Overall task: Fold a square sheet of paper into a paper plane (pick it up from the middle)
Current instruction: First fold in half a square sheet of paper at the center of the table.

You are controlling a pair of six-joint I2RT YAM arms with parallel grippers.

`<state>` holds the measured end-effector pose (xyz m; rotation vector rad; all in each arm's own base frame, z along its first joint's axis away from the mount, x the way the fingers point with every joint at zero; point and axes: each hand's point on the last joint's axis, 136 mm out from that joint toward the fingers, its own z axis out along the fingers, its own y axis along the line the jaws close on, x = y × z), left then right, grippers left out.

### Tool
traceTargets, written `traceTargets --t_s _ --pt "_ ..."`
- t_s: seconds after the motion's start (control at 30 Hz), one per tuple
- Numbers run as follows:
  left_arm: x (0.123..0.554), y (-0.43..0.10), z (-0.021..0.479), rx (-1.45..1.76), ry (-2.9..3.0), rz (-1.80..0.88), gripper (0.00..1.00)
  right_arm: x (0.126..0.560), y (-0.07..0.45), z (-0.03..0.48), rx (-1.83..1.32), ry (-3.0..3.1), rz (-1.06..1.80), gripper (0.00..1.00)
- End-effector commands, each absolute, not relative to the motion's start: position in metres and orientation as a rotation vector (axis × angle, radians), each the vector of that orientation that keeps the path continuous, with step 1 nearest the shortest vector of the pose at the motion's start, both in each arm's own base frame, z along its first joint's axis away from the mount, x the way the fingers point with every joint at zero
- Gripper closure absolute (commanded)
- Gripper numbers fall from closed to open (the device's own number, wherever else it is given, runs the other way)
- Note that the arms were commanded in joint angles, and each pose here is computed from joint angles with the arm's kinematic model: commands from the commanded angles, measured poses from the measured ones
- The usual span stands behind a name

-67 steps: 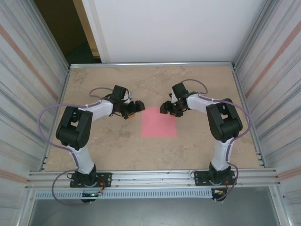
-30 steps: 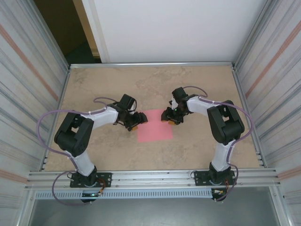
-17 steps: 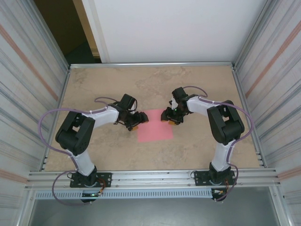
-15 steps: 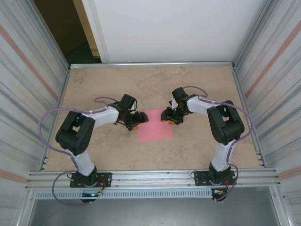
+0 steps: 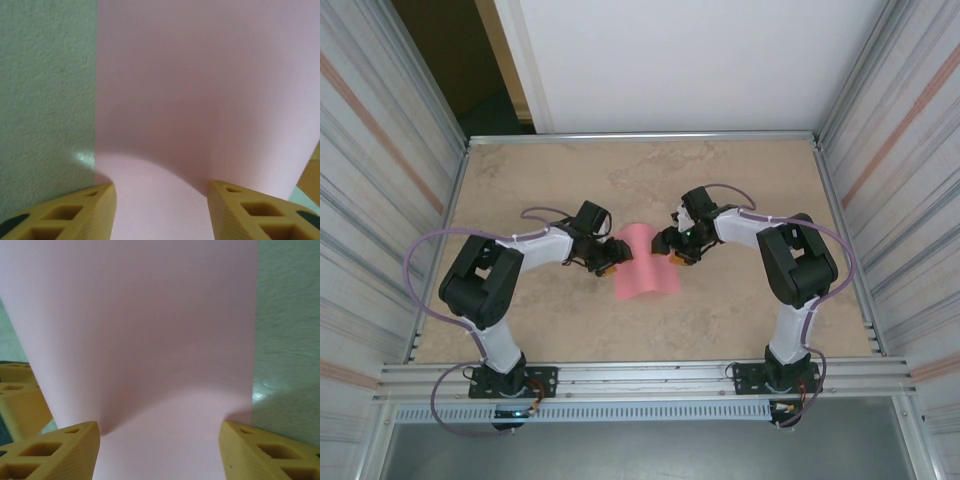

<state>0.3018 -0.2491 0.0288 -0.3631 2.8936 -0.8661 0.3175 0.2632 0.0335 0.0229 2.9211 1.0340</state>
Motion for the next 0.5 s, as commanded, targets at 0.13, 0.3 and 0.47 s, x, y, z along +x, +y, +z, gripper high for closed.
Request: traceTargets --t_s 0.13,0.3,0.47 --pt "0.286 -0.233 -0.003 -0.404 2.987 -0.735 0.56 0.315 0.275 0.043 0.013 2.849 1.195 0.23" --pt "0.288 -0.237 -0.003 -0.384 2.99 -0.758 0.57 0.312 0.281 0.047 -0.031 2.824 1.222 0.16" --pt "0.288 -0.244 -0.003 -0.358 2.994 -0.797 0.57 0.312 0.285 0.045 -0.04 2.841 1.171 0.14"
